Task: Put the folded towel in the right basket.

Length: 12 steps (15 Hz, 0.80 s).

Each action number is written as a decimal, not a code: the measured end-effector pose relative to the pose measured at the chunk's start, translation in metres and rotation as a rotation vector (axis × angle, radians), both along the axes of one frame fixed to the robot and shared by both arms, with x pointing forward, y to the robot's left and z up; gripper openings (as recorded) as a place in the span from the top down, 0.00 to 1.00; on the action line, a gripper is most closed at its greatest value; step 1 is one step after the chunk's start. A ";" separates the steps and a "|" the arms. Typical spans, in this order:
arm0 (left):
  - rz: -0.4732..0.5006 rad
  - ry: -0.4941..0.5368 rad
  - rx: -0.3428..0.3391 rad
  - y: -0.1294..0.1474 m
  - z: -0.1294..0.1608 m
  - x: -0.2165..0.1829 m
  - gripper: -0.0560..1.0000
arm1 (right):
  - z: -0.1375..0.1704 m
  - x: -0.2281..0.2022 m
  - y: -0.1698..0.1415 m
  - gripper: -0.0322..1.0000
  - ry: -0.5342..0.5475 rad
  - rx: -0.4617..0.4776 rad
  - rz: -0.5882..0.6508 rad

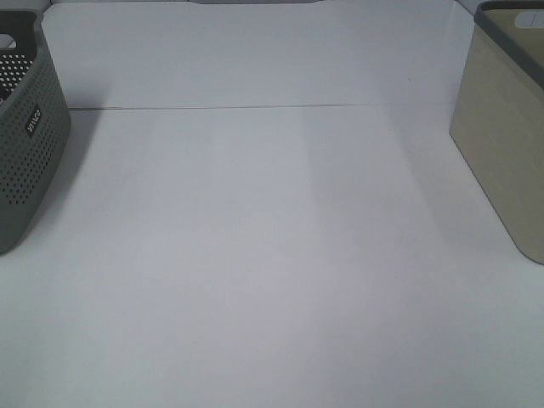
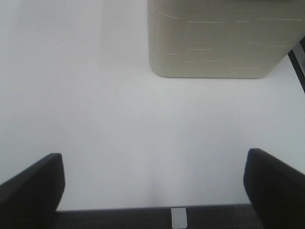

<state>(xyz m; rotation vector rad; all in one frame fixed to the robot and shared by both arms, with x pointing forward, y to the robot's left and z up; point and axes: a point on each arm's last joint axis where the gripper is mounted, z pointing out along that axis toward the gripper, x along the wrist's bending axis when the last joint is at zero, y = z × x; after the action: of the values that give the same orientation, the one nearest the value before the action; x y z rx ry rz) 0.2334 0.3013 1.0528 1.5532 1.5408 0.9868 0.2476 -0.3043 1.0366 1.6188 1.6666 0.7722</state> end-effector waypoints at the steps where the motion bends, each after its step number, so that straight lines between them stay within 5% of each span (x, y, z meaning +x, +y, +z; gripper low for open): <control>1: 0.000 0.000 0.000 0.000 0.000 0.000 0.11 | 0.000 0.000 0.000 0.02 0.001 0.000 0.003; 12: 0.000 0.000 0.000 0.000 0.000 0.000 0.11 | 0.000 0.000 0.002 0.02 0.002 0.013 0.027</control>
<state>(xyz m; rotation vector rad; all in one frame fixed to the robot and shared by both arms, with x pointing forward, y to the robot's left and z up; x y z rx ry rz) 0.2334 0.3013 1.0528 1.5532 1.5408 0.9868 0.2476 -0.3019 1.0364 1.6101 1.6910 0.7963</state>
